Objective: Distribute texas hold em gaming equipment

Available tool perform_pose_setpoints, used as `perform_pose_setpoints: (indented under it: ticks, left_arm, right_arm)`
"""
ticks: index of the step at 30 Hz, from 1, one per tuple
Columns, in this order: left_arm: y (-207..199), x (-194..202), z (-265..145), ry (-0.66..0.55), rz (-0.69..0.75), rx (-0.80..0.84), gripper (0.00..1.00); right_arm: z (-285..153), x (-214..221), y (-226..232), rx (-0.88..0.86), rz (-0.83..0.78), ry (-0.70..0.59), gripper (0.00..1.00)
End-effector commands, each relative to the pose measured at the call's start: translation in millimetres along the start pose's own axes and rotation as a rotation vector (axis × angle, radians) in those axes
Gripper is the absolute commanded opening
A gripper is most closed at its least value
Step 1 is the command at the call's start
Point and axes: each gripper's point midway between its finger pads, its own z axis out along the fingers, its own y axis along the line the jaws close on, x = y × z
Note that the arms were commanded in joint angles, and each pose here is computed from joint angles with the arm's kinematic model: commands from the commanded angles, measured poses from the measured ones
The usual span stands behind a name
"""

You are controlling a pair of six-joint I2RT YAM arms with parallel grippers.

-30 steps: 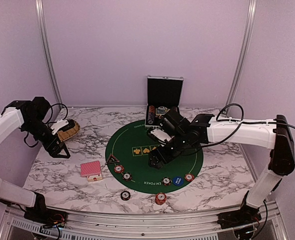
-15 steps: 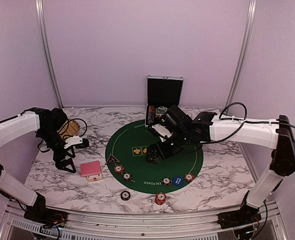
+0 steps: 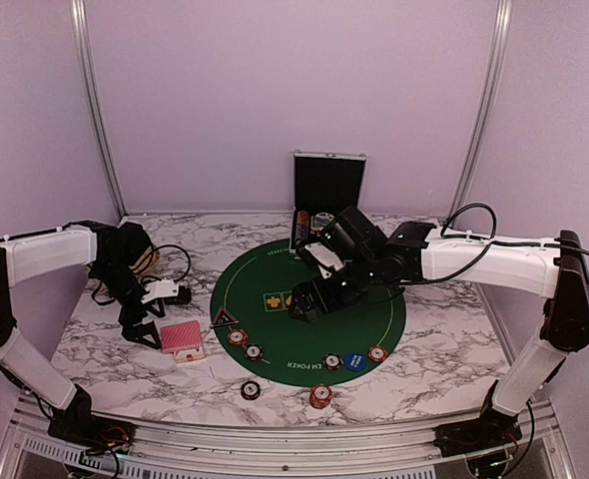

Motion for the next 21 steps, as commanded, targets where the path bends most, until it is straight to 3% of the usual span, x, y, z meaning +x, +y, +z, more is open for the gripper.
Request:
perform_pose_setpoints:
  ticks: [1,21]
  left_arm:
    - [1.4,-1.6,11.4,0.011,0.024,-0.007,0.99]
    - [12.1,3.3,32.1,0.087,0.06,-0.111,0.99]
  right_arm:
    - [-19.5,-26.8,7.3,-0.031,0.021,-0.087,0.99]
    - [-21.8,-26.4,4.8,-0.038,0.022,-0.087,0.99]
